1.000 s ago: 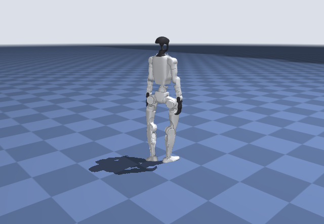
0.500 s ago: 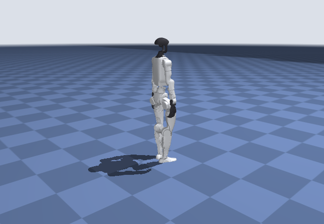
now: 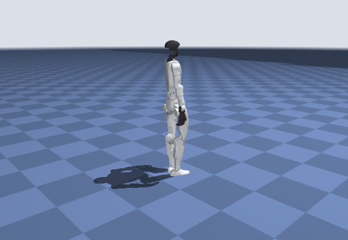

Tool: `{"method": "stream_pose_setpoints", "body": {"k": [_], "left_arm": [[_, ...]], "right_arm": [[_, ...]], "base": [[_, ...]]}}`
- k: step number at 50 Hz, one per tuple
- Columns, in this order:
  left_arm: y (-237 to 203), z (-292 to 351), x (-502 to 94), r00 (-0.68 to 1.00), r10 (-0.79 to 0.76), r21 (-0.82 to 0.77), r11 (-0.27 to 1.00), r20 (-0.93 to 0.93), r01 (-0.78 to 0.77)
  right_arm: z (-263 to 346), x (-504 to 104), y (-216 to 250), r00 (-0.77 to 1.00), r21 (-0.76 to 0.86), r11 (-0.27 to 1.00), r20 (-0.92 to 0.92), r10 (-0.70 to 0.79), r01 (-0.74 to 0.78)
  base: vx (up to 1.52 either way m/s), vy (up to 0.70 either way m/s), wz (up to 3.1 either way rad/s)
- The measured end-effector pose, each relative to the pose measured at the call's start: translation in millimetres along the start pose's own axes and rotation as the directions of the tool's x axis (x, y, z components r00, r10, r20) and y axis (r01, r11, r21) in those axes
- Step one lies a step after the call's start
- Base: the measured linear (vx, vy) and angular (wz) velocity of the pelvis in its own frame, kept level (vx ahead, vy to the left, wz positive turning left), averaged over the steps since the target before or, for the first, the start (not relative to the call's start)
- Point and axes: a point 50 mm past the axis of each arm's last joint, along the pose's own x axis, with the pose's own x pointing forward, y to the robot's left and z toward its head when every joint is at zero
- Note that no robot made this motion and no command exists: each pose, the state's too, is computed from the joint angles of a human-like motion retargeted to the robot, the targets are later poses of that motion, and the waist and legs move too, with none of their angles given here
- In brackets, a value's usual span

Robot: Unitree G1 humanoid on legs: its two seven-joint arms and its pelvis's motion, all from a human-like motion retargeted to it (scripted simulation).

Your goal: In place motions

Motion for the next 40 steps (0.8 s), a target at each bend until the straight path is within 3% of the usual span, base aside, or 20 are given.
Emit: {"method": "stream_pose_setpoints", "body": {"k": [15,27,40], "left_arm": [[-3.4,23.0,-0.6,0.996,-0.042,0.053,0.998,0.077,0.038],[7.6,27.3,-2.5,0.996,-0.020,0.055,0.998,0.087,0.015],[22.2,26.9,-5.0,0.997,0.036,-0.018,0.999,0.070,-0.035]], "right_arm": [[-15.7,1.0,0.8,0.998,0.030,0.999,-0.045,-0.031,0.032],[-30.2,2.5,10.1,0.997,0.038,0.999,-0.075,-0.027,0.030],[-21.7,-5.3,-36.3,0.992,-0.066,0.991,-0.041,-0.123,0.120]], "base": [[0.05,-0.07,0.34],[0.23,-0.18,2.20],[0.24,-0.01,2.01]]}}
